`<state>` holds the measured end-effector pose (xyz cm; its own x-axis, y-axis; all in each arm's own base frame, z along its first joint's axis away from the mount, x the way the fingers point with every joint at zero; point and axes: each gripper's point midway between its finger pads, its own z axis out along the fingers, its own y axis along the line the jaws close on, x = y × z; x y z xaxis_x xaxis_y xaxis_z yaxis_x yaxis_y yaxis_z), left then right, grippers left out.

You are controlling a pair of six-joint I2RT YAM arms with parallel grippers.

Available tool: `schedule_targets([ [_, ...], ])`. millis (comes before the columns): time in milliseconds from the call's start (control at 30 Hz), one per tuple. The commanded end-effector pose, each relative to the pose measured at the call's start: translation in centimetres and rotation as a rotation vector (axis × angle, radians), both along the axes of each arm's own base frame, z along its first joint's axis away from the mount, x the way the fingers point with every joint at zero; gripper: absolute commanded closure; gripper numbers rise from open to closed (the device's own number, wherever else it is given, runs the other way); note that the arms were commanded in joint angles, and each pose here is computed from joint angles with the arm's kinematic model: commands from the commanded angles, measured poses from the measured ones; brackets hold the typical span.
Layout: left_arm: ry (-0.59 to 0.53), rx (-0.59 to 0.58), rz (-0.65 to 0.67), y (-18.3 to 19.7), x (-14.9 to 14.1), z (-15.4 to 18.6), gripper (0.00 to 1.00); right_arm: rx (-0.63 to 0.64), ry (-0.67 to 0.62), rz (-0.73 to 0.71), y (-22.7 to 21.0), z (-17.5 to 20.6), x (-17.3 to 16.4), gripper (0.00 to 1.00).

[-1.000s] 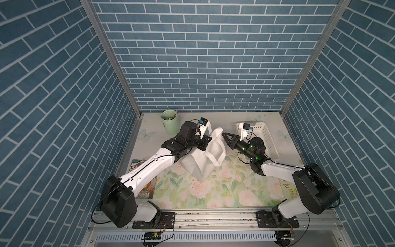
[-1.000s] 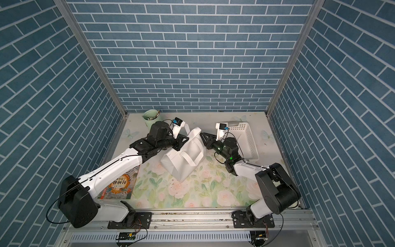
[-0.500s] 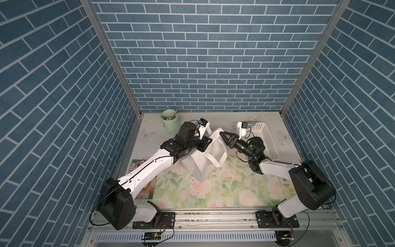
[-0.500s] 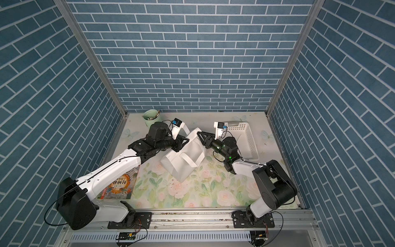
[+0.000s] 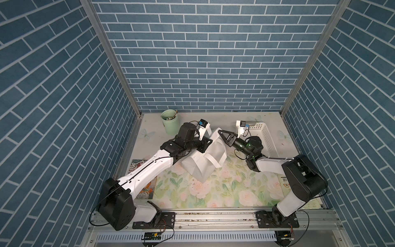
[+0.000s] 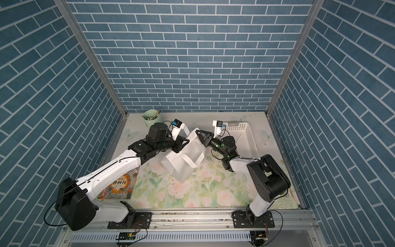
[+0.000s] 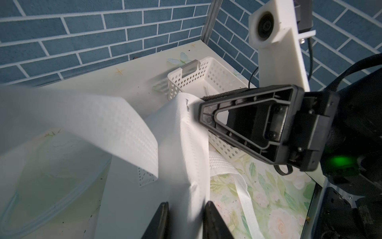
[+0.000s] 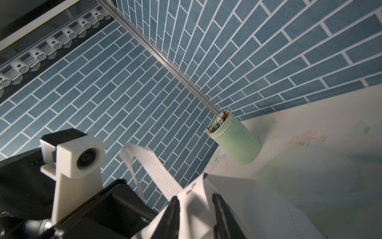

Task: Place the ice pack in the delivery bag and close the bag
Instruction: Seal the delivery bag at the center of the board.

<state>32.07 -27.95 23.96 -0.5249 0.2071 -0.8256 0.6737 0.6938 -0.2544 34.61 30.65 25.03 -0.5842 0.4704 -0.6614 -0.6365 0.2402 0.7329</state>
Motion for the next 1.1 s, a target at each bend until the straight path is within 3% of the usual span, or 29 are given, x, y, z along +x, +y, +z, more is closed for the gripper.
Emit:
schedule_targets([
  [0, 0.068, 0.026, -0.034, 0.0, -1.5, -2.1, 0.66, 0.030, -0.024, 0.016, 0.2, 0.7, -0.1, 0.79],
  [267, 0.073, 0.018, -0.044, -0.1, -1.7, -2.0, 0.67, 0.005, 0.014, -0.014, 0.0, -1.7, 0.4, 0.86],
  [700, 0.063, 0.004, -0.062, -0.2, -2.4, -1.3, 0.68, -0.045, 0.043, -0.044, 0.7, -3.6, 2.2, 0.77],
  [900, 0.044, 0.025, 0.012, 0.7, -1.5, -1.1, 0.65, -0.090, 0.017, -0.074, 0.1, -3.1, 2.0, 0.76],
  [967, 0.035, 0.024, 0.027, 0.9, -1.2, -0.9, 0.62, -0.120, 0.010, -0.106, -0.7, -3.2, 1.7, 0.75],
  [1067, 0.026, 0.023, 0.054, 1.0, -0.8, -0.4, 0.42, -0.188, 0.007, -0.160, -1.9, -3.5, 1.2, 0.75],
])
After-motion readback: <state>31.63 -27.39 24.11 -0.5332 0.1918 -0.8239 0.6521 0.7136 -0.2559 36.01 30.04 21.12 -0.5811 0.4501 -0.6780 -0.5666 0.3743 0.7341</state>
